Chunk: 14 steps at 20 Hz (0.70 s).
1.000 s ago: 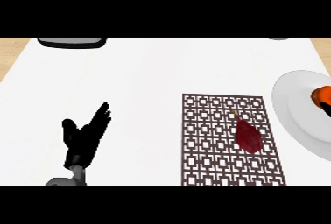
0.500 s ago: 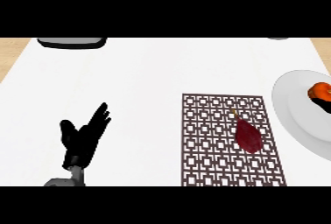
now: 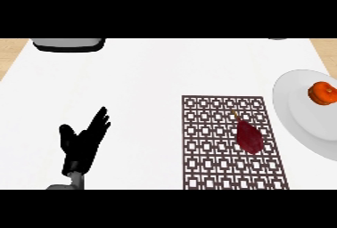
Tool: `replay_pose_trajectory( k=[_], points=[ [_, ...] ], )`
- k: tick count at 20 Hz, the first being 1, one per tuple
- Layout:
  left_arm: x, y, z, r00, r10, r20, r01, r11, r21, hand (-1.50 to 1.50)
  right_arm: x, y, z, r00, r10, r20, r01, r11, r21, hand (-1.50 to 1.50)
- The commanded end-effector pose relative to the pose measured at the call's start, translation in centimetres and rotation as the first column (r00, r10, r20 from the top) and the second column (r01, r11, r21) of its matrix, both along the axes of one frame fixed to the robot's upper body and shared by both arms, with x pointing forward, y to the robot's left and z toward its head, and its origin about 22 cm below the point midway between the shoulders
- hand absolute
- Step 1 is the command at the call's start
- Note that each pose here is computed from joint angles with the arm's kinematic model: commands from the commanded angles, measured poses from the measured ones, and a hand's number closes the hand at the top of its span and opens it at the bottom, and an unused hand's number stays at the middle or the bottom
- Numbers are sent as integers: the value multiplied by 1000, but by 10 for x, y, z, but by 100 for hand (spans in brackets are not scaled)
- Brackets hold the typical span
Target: Pick the squash from the placemat and place it in the plate
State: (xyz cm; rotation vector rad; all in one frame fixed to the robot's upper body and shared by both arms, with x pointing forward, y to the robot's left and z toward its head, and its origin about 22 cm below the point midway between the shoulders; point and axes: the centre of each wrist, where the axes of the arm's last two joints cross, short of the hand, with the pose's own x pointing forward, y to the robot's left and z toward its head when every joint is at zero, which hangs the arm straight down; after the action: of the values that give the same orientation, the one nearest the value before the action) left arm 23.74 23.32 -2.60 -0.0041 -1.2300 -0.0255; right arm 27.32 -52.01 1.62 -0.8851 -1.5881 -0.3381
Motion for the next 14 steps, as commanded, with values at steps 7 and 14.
replay_pose_trajectory(
  k=[7, 14],
  points=[
    [-18, -12, -22, 999, 4, -36, -5, 1000, -17, 0, -73, -37, -19, 973, 228, -20, -226, 972, 69, -150],
    [0, 26, -8, 999, 20, -46, -20, 1000, 2, 0, -117, -57, -18, 962, 258, -87, -257, 966, 24, -150]
  ],
)
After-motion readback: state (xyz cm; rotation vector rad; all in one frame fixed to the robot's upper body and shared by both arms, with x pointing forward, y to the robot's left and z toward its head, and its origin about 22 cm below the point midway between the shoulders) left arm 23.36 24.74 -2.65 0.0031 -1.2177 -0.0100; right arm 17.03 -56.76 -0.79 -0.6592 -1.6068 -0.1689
